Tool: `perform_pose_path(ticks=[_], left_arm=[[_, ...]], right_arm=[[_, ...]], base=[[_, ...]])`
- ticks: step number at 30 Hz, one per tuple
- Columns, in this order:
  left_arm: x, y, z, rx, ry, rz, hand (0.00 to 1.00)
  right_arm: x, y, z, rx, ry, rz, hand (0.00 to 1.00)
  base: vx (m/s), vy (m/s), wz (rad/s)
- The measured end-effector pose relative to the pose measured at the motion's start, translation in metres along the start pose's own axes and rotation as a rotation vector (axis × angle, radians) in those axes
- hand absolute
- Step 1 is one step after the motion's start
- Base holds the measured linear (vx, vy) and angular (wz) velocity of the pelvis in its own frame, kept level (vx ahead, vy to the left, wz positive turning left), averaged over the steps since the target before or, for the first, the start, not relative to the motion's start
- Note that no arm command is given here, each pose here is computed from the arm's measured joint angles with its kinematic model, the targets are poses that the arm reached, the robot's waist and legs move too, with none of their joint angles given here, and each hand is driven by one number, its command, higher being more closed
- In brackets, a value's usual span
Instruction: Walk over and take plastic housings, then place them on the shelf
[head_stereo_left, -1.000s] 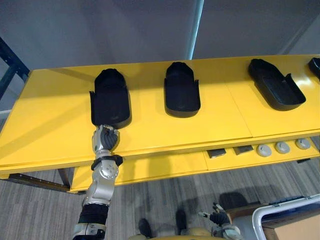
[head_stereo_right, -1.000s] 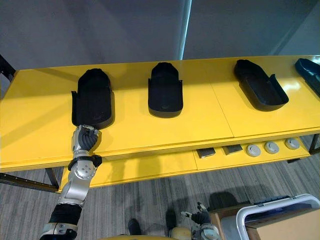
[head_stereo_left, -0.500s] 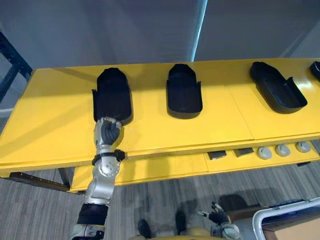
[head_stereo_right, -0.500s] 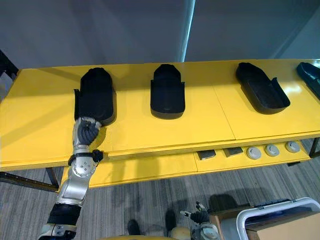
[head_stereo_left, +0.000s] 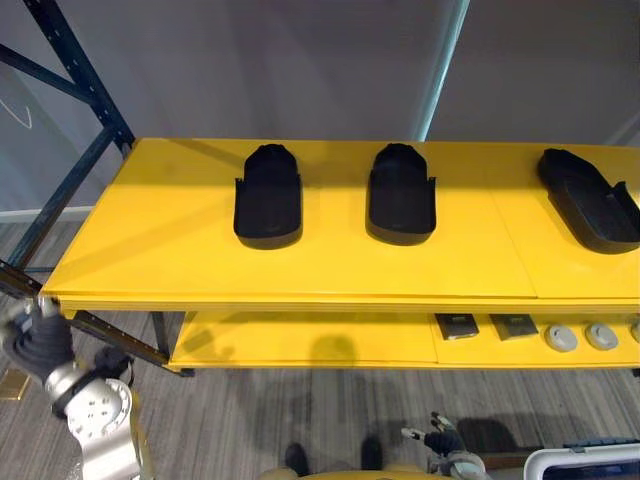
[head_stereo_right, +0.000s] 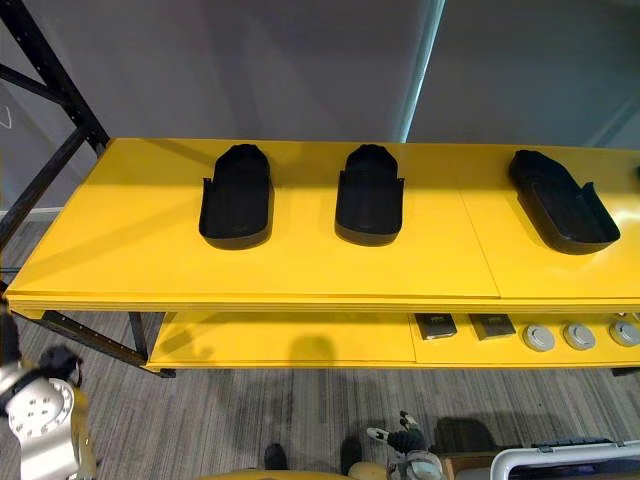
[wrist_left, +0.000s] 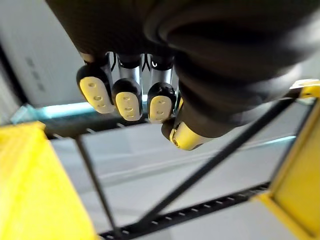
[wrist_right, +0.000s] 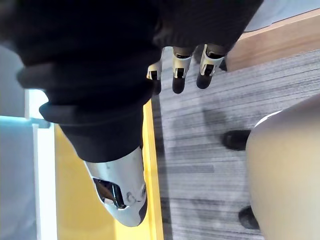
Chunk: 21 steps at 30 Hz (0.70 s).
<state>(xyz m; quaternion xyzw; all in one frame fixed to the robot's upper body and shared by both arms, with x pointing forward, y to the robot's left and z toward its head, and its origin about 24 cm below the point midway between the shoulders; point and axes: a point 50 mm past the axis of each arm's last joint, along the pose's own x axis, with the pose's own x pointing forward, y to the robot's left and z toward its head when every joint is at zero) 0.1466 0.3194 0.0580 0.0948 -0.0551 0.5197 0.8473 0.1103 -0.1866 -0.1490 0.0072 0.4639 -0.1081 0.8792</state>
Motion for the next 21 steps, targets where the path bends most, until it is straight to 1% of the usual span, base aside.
perform_pose_path(ticks=[1, 3, 4, 7, 9, 12, 17, 21], left_arm=[[-0.01, 0.006, -0.028, 0.075, 0.13, -0.013, 0.0], [-0.024, 0.012, -0.059, 0.162, 0.275, -0.038, 0.0], [-0.041, 0.021, -0.091, 0.237, 0.435, -0.063, 0.0], [-0.077, 0.029, -0.133, 0.302, 0.682, -0.12, 0.0], [-0.108, 0.027, -0.156, 0.332, 0.837, -0.219, 0.0], [-0.14, 0.017, -0.169, 0.344, 0.95, -0.362, 0.0], [-0.16, 0.006, -0.176, 0.352, 1.02, -0.469, 0.0], [-0.171, -0.006, -0.178, 0.368, 1.031, -0.551, 0.0]], right_arm=[[-0.001, 0.002, 0.0, 0.006, -0.003, 0.004, 0.0], [-0.003, 0.004, -0.001, 0.009, -0.005, 0.009, 0.0], [-0.004, 0.006, -0.002, 0.015, -0.006, 0.014, 0.0], [-0.005, 0.011, -0.004, 0.024, 0.003, 0.023, 0.0], [-0.005, 0.013, -0.006, 0.029, 0.012, 0.026, 0.0], [-0.007, 0.011, -0.011, 0.037, 0.023, 0.019, 0.0], [-0.007, 0.0, -0.014, 0.063, 0.037, -0.024, 0.0], [-0.007, -0.008, -0.015, 0.084, 0.043, -0.074, 0.0]], base=[[0.0, 0.0, 0.0], [0.03, 0.002, -0.02], [0.06, 0.005, -0.08], [0.05, 0.001, -0.11], [0.02, 0.0, -0.06], [-0.01, -0.007, -0.1], [-0.01, -0.015, -0.09], [0.02, -0.022, -0.03]])
